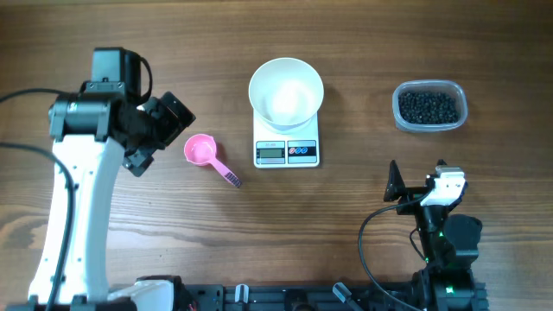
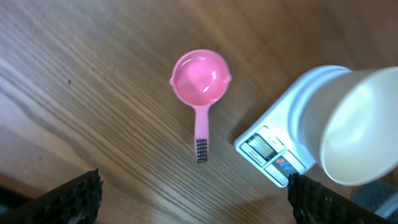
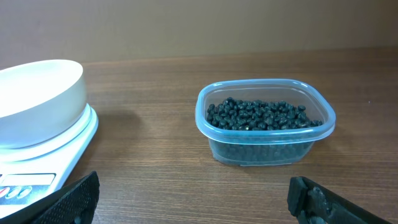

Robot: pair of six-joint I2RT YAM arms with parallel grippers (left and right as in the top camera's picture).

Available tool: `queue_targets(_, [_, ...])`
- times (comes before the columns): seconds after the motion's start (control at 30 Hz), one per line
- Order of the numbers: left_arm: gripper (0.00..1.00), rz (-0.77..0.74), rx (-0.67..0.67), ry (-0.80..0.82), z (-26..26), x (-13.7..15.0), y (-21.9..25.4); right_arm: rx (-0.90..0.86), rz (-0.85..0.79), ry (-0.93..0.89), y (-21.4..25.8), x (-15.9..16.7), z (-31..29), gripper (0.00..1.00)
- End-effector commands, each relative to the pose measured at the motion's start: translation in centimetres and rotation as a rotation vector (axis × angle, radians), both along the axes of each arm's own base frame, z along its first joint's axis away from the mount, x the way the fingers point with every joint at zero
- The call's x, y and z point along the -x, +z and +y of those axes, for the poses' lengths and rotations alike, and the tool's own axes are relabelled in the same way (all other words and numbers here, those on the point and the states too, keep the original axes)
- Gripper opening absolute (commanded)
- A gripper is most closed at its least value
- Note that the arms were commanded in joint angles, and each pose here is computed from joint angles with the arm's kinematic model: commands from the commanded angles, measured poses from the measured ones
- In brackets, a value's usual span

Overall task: Scoop item into bowl and weigh 150g on scale
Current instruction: 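Raise the left arm and move the left gripper over the pink scoop, then lower the left gripper and close it on the pink scoop's rim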

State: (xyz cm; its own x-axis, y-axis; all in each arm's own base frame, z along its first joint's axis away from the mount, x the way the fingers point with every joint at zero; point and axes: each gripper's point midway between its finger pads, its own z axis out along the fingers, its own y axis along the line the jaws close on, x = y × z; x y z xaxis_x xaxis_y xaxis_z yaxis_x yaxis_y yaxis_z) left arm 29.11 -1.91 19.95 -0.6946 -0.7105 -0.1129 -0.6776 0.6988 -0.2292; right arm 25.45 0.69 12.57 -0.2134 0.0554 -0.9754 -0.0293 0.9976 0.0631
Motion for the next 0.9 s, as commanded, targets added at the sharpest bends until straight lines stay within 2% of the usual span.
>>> queue_targets(0.0, [1.00,0.080,0.001,0.106,0.2,-0.1,-1.9,-0.008,0.002,0.013,-0.1,0.0,0.2,1.00])
queue_targets(0.2, [1.00,0.140,0.003,0.158,0.3,0.8,-6.0,-0.008,0.002,0.013,-0.1,0.0,0.2,1.00])
queue_targets(0.53, [0.91,0.188,0.011,0.239,0.3,2.2,-11.4,-0.008,0.002,0.013,-0.1,0.0,0.2,1.00])
queue_targets(0.87, [0.94,0.159,0.030,0.314,0.3,2.3,-14.8,-0.008,0.002,0.013,-0.1,0.0,0.2,1.00])
